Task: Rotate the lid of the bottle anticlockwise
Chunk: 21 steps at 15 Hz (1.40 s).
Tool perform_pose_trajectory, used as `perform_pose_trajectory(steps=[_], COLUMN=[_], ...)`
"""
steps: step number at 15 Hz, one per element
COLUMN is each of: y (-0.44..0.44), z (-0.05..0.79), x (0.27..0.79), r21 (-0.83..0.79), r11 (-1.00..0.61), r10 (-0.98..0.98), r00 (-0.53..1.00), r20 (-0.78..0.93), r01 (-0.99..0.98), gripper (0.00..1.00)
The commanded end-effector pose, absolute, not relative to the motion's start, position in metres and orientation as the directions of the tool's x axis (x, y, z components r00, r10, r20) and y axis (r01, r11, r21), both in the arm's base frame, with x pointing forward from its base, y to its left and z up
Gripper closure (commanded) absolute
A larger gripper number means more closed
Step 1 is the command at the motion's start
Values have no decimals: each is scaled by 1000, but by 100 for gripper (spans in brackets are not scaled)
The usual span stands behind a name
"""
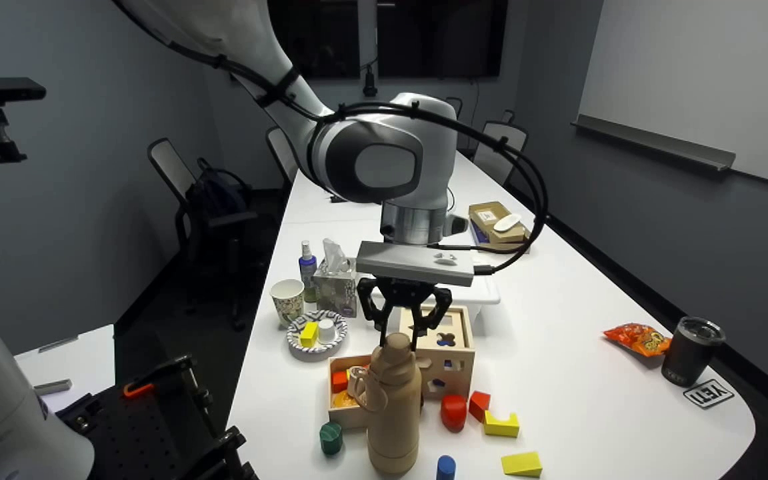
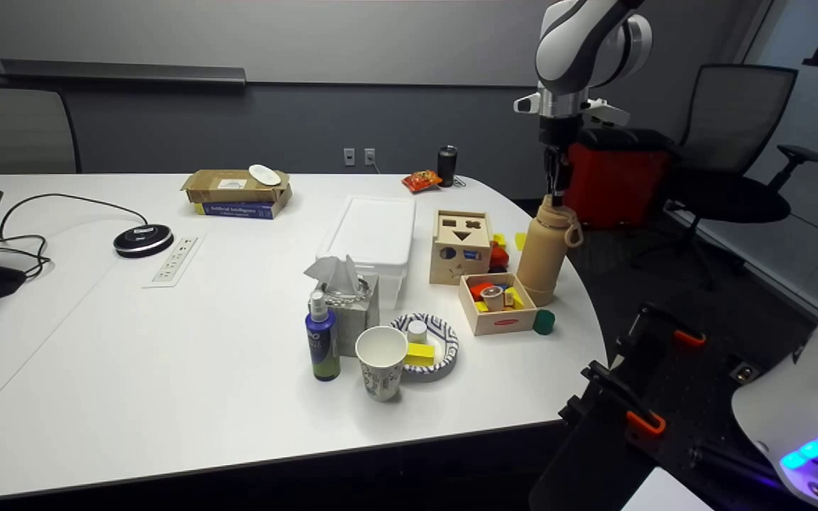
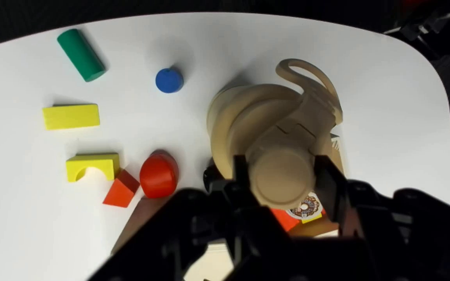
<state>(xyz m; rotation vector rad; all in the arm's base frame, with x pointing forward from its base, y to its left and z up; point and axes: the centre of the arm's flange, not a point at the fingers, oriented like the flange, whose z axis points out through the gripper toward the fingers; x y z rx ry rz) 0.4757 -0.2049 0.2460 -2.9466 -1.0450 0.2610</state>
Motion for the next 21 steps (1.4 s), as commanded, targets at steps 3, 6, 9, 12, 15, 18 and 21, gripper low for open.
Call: perform_pose_trajectory(steps=[3,6,9,12,15,18,21], y=[-210,-211,-204,-192,-185,-188,-192], z=[243,241,239,237,234,232,231], x=[471,469,469,472,474,473,470], r21=[25,74,122,152,189,225,247], r11=[-910,-961,-983,-987,-981,-965,-945], r10=[402,247,110,19,-74,-175,-259], r00=[897,947,973,980,979,968,951], r20=[-182,-204,-205,-199,-190,-182,-168], r01=[413,266,137,50,-37,-133,-214], gripper=[80,80,80,80,80,80,80])
